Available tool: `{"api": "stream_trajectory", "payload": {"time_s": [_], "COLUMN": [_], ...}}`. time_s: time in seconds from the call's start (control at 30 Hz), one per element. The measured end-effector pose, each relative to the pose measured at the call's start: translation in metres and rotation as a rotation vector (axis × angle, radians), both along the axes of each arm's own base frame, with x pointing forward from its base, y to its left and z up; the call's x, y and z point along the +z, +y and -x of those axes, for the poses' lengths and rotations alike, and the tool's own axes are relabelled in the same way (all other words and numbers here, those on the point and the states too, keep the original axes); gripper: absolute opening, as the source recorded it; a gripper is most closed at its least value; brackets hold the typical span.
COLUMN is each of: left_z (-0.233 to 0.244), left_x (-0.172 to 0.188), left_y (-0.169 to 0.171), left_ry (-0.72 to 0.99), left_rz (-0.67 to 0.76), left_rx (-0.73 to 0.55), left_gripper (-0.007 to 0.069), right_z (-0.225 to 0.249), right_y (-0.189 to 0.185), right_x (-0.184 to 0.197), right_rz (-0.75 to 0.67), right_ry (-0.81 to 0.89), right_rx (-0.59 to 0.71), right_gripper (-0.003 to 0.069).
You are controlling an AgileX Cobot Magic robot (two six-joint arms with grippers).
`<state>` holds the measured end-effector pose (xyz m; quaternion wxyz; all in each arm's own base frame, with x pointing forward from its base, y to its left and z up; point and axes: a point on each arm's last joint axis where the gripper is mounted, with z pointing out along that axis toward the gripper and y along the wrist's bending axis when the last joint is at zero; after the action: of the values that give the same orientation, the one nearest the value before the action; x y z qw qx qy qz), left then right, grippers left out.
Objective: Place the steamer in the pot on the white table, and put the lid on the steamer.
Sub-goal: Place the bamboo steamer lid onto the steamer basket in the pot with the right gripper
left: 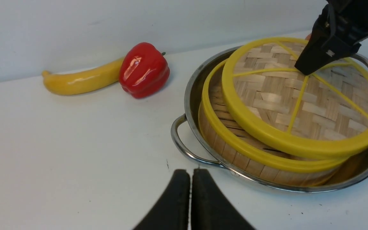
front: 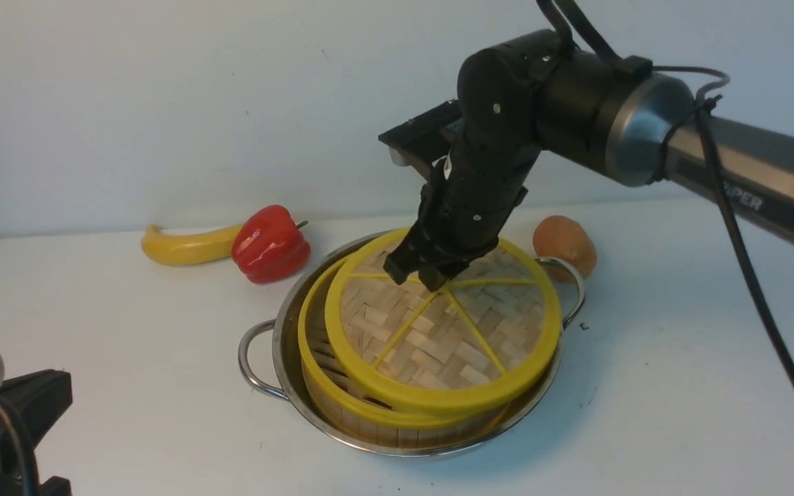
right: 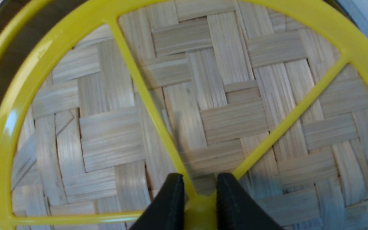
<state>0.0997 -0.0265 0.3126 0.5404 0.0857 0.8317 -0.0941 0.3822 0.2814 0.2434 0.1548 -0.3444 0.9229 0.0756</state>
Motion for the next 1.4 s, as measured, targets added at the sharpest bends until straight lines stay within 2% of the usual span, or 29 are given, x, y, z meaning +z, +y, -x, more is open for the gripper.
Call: {"api": "stream_trajectory", "payload": {"time_s": [1.4], "left_z": [0.0], "left_x": [0.0], "left_y": [0.0], "left_ry": [0.0], "left_rz": [-0.001], "left_rx": [0.0], "left_gripper": [-0.0001], "right_z": [0.0043], "right_y": [0.0045], "right_x": [0.0008], "right_rz": [-0.042], "right_ry": [0.036], "right_rx": [0.032], "right_gripper": [0.0141]}}
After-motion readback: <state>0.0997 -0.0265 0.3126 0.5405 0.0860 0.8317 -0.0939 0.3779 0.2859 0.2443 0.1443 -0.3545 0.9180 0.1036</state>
